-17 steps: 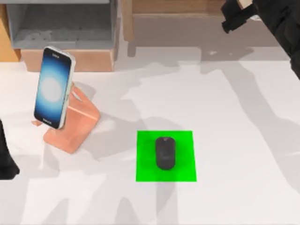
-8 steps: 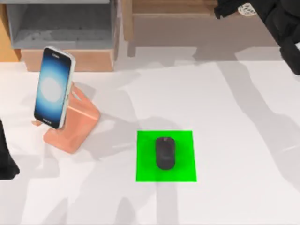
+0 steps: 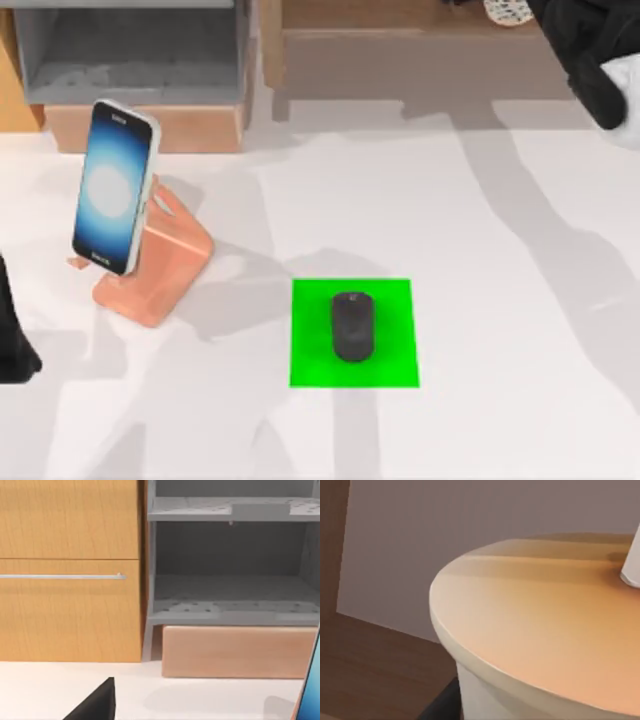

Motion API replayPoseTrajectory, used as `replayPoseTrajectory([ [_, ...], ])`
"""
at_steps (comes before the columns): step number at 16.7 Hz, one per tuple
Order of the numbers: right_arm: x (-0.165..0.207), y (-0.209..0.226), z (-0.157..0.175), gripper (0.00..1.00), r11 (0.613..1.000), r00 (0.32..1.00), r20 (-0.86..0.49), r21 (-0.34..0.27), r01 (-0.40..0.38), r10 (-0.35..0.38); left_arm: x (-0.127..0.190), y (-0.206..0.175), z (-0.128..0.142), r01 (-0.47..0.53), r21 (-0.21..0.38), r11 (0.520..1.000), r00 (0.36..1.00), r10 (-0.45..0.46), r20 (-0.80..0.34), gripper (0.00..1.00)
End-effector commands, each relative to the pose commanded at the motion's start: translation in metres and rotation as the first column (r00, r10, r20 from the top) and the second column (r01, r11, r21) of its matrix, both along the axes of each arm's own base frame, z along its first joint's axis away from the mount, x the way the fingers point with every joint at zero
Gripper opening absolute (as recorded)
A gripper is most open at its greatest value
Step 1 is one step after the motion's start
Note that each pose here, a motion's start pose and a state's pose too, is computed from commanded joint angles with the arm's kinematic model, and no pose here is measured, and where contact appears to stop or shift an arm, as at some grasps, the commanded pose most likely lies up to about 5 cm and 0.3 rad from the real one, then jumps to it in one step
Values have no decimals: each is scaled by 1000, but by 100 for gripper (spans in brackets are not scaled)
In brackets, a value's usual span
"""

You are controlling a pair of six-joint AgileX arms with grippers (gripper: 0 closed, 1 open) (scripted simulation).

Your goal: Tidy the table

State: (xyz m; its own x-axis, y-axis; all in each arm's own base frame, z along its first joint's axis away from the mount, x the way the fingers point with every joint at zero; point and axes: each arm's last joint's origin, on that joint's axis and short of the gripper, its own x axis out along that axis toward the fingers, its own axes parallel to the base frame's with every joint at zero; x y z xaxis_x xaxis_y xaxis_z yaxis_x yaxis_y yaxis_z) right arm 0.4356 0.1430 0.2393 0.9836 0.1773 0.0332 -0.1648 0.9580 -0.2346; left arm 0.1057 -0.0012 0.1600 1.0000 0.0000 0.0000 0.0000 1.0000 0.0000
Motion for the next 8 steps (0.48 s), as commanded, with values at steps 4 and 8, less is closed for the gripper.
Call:
replayPoseTrajectory([
  [4,14,5,7,0,989,995,-45,118,93,-89,0,0,0,0,0,1000,1000,0,0,100],
  [8,23,8,16,0,960,983,-82,213,180,-166,0,0,0,0,0,1000,1000,0,0,100],
])
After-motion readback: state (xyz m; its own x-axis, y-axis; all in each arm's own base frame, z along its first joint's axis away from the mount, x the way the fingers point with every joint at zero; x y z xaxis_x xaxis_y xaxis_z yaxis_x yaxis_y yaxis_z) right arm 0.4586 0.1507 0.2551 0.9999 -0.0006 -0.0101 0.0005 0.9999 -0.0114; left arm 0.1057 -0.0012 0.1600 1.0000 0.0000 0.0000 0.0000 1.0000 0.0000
